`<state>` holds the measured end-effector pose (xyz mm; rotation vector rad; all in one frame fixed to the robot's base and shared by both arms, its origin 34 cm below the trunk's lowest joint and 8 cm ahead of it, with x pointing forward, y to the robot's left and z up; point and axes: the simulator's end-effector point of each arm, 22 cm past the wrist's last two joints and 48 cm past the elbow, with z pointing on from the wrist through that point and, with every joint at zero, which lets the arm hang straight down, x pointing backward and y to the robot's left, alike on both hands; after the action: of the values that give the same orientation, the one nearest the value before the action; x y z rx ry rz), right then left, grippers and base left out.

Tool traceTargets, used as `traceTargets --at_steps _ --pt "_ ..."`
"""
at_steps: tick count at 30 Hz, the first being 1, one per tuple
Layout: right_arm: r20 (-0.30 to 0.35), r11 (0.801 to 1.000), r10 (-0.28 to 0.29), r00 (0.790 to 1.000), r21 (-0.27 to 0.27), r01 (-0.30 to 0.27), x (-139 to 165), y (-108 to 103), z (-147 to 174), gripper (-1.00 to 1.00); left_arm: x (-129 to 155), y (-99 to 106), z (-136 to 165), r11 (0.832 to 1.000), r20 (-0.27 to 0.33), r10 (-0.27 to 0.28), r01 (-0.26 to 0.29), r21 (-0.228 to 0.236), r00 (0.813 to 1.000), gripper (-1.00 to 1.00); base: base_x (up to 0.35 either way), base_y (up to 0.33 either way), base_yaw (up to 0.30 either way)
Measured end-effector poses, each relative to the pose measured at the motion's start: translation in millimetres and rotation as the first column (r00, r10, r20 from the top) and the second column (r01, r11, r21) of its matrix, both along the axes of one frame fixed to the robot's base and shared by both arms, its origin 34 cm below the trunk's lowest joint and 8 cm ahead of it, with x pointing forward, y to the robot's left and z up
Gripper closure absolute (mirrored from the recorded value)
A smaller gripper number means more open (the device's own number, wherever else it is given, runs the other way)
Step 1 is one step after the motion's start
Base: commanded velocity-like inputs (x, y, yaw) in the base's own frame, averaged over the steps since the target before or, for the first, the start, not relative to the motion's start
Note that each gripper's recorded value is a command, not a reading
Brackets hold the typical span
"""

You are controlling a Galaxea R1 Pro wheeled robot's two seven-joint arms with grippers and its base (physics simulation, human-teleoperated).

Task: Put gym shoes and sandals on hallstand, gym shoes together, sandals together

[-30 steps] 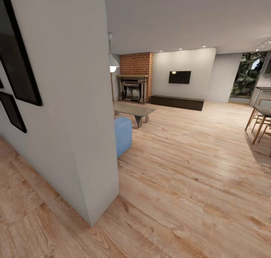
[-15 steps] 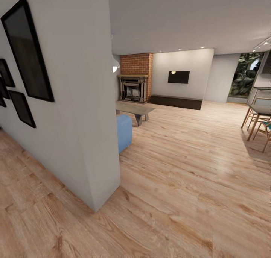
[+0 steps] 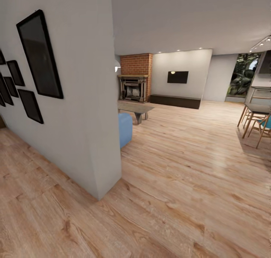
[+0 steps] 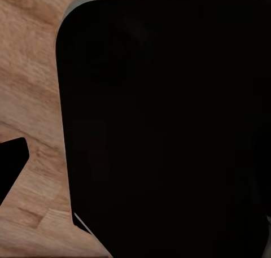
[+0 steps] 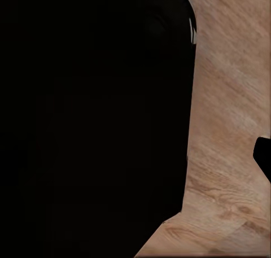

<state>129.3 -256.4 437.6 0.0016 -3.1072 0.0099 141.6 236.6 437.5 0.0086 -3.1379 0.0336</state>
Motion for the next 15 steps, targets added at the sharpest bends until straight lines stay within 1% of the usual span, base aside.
traceTargets --at_steps 15 --pt "0.003 1.0 0.005 1.0 -0.001 -0.005 1.5 -1.0 0.0 -1.0 1.5 -0.8 0.0 1.0 0.003 -0.001 0.001 -0.001 1.0 -1.0 -0.349 0.0 0.0"
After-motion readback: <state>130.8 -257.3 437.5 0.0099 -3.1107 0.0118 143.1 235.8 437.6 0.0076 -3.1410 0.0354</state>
